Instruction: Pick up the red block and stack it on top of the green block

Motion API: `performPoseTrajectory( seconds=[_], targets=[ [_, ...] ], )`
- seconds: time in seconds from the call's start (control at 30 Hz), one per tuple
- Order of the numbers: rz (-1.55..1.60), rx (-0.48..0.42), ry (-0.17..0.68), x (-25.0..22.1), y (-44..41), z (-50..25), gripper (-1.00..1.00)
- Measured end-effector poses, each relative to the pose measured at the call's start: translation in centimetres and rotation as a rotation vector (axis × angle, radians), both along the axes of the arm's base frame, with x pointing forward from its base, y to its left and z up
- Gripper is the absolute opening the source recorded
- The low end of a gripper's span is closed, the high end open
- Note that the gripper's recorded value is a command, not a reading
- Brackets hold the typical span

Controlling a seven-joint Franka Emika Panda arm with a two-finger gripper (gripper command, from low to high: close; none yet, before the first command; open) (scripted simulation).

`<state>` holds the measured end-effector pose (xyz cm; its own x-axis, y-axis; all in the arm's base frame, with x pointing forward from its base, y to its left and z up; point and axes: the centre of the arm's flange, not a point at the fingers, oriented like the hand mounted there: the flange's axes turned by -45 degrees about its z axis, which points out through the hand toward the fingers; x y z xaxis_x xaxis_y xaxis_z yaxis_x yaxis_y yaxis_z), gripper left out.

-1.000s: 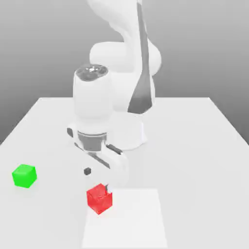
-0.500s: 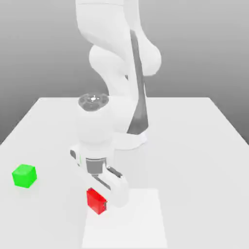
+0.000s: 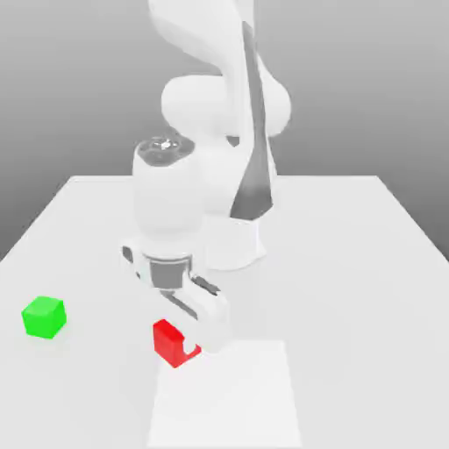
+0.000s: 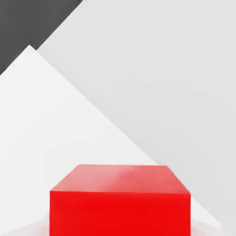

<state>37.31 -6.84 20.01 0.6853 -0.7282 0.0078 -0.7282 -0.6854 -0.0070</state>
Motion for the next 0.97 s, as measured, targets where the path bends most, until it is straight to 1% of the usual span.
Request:
performPoseTrajectory(
  seconds=[0.1,0.17,0.3,0.47,0.63,0.83,0.87,0.97],
  targets=[
    [-0.008,0.000,0.007,-0.3,0.0,0.8,-1.00],
    [-0.102,-0.001,0.010,-0.4,-1.2,1.3,-1.00],
    [-0.514,-0.001,0.011,-2.9,-10.4,2.1,-1.00],
    [-0.941,0.001,0.010,-6.5,-17.9,3.3,-1.00],
    [-1.367,0.006,0.007,-11.8,-24.5,4.4,-1.00],
    [-1.422,0.007,0.006,-12.1,-25.1,-0.9,-1.00],
    [-1.423,0.007,0.006,-12.1,-25.1,-1.6,1.00],
    [-1.423,0.007,0.006,-12.1,-25.1,-1.6,1.00]
  ],
)
